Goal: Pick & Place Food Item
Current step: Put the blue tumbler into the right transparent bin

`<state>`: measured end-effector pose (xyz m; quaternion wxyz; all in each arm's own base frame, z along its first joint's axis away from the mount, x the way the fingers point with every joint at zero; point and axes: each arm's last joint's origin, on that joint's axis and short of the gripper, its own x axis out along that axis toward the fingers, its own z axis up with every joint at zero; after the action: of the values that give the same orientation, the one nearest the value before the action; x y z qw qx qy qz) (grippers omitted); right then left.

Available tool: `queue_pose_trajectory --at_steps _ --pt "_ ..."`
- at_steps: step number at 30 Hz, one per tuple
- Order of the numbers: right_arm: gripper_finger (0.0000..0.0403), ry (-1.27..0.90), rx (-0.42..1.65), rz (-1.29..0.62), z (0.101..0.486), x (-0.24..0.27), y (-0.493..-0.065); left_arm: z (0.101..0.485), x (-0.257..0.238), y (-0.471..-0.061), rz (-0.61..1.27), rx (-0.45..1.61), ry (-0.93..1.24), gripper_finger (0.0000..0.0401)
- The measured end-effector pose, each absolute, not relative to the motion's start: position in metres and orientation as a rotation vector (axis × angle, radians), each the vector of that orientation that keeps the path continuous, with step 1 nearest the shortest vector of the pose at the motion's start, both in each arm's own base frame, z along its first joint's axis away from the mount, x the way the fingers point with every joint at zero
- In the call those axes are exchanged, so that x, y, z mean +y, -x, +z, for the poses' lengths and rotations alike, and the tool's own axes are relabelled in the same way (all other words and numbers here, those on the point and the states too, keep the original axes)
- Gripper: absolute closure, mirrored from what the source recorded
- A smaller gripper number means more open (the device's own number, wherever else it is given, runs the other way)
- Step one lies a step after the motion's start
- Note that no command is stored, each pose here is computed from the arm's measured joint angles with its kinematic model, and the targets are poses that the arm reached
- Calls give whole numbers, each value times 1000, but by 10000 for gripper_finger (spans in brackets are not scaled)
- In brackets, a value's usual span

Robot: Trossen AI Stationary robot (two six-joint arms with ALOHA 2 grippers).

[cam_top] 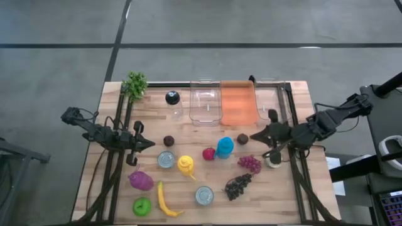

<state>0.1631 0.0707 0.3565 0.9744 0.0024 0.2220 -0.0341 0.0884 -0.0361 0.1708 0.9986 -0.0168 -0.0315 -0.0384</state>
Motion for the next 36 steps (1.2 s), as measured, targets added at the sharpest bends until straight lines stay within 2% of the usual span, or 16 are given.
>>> queue_pose_trajectory --at_steps 7,10,22,26,30,36 --pt "392 39 474 -73 344 77 -180 171 -36 -88 -77 -63 34 385" --pt "378 52 501 -75 340 81 -187 171 -36 -88 -77 -63 34 385" --pt "250 86 579 -149 321 83 -229 171 -36 -88 -77 -63 34 385" --pt "223 84 614 -185 313 76 -240 171 -36 -88 -77 -63 34 385" --pt "212 26 630 -174 309 67 -248 171 -36 -88 -77 -63 34 385" --pt "217 -56 642 -161 305 57 -258 171 -36 -88 -77 -63 34 385"
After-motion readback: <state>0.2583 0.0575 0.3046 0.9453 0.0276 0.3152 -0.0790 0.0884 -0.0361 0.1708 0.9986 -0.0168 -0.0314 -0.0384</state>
